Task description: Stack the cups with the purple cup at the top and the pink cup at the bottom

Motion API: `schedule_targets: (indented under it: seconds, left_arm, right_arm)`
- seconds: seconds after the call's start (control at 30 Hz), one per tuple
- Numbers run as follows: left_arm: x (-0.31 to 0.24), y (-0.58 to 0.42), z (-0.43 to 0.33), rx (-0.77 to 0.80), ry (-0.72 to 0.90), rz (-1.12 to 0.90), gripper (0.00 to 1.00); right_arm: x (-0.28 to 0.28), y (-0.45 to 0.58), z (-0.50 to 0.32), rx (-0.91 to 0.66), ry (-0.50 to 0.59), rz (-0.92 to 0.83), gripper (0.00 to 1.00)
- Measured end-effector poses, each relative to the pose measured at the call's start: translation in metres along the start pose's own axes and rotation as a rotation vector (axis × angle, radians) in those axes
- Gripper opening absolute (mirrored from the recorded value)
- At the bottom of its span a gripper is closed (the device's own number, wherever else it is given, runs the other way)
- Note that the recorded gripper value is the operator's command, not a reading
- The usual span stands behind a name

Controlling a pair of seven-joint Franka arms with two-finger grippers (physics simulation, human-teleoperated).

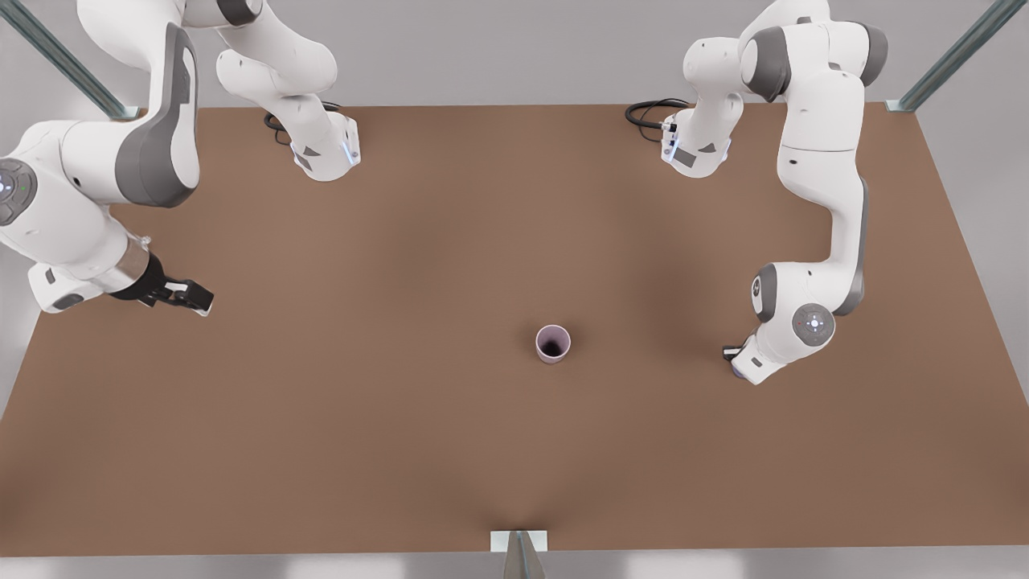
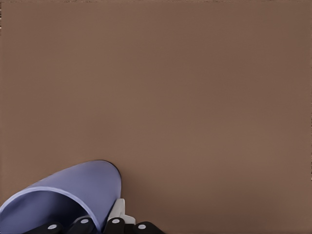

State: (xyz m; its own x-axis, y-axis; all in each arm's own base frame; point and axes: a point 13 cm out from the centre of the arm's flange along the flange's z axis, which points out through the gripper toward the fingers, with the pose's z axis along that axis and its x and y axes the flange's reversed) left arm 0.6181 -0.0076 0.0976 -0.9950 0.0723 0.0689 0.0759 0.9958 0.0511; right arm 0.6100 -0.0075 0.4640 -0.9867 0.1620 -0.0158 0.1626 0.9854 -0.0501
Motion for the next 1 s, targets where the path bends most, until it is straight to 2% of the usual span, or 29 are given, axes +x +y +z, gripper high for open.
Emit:
schedule_targets:
  seconds: [0.07, 0.13, 0.27, 0.4, 0.53, 0.63, 1.0]
  left_arm:
    - [-0.003, -0.003, -0.007, 0.002, -0.012, 0.004, 0.21]
    - [-0.026, -0.023, -0.045, 0.013, -0.06, 0.025, 0.21]
    - [-0.041, -0.146, -0.135, 0.097, -0.116, 0.142, 0.21]
    - [0.0, -0.284, -0.179, 0.167, -0.081, 0.252, 0.21]
    - [0.037, -0.365, -0.177, 0.167, -0.039, 0.277, 0.21]
    - [0.044, -0.397, -0.173, 0.166, -0.033, 0.247, 0.21]
    - [0.02, -0.434, -0.149, 0.157, -0.059, 0.071, 0.21]
  right_arm:
    - [-0.001, 0.0, 0.002, 0.001, 0.002, -0.018, 1.0]
    - [-0.001, 0.0, 0.002, 0.002, 0.002, -0.034, 1.0]
    - [-0.001, -0.001, 0.002, 0.002, 0.001, -0.061, 1.0]
    - [-0.001, -0.001, 0.002, 0.002, 0.001, -0.083, 1.0]
    - [-0.002, -0.001, 0.004, 0.003, 0.004, -0.1, 1.0]
    - [-0.005, -0.005, -0.001, -0.002, -0.005, -0.103, 1.0]
    - [-0.011, -0.016, -0.024, -0.019, -0.049, -0.102, 1.0]
